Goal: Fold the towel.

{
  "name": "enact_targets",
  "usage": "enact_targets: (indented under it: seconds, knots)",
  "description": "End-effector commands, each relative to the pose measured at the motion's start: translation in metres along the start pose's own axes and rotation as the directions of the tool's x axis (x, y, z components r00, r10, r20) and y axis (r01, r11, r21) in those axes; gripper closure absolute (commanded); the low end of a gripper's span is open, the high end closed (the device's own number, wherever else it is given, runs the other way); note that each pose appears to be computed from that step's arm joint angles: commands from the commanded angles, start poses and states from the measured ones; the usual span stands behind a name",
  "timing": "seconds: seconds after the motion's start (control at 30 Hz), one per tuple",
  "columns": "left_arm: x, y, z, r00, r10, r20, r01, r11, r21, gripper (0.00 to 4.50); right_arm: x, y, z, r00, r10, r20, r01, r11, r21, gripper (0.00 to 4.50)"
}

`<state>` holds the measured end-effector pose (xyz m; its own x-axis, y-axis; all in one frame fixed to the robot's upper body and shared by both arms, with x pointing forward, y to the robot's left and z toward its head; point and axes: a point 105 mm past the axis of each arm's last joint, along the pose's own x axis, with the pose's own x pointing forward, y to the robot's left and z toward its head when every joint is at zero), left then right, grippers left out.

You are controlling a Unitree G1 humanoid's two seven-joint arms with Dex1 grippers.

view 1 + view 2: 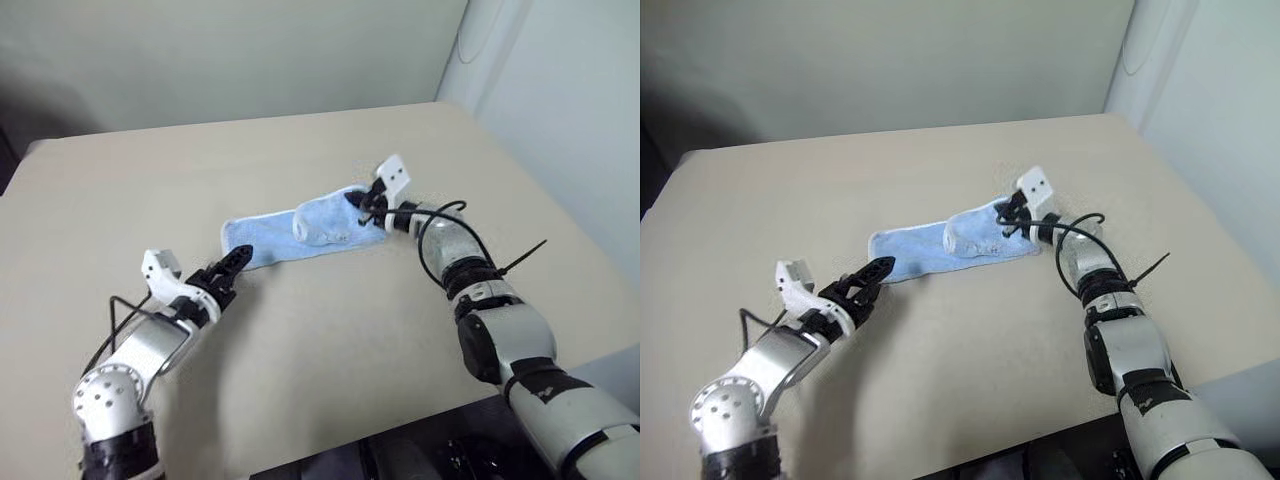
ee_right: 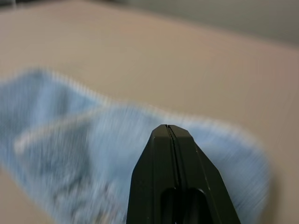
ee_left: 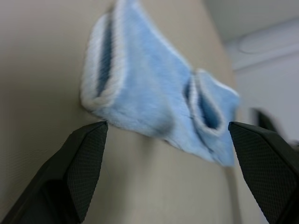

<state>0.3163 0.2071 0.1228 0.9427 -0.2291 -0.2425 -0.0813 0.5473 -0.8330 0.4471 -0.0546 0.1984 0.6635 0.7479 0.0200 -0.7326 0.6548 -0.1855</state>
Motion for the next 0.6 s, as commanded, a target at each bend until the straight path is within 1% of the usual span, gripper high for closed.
enact_targets:
  seconds: [0.03, 0.13, 0.3, 0.5, 0.6]
  knots:
    - [0.011, 0.008, -0.001, 0.997, 0.078, -0.020, -0.079, 0.994, -0.074, 0.00, -0.005, -0.013, 0.044, 0.991, -0.027, 0.131, 0.032, 0.999, -0.035, 4.49]
    - [0.025, 0.009, -0.004, 0.993, 0.109, -0.046, -0.112, 0.990, -0.083, 0.00, -0.010, -0.016, 0.051, 0.987, -0.042, 0.154, 0.049, 0.998, -0.045, 4.49]
    - [0.048, 0.014, 0.000, 0.990, 0.134, -0.051, -0.138, 0.987, -0.085, 0.00, -0.012, -0.016, 0.052, 0.985, -0.051, 0.163, 0.058, 0.998, -0.039, 4.49]
    - [0.066, 0.009, 0.002, 0.994, 0.097, -0.055, -0.102, 0.990, -0.093, 0.00, -0.013, -0.013, 0.049, 0.985, -0.054, 0.164, 0.060, 0.998, -0.033, 4.49]
    - [0.068, 0.009, 0.004, 0.994, 0.095, -0.046, -0.099, 0.991, -0.089, 0.59, -0.013, -0.011, 0.048, 0.985, -0.051, 0.163, 0.058, 0.998, -0.035, 4.50]
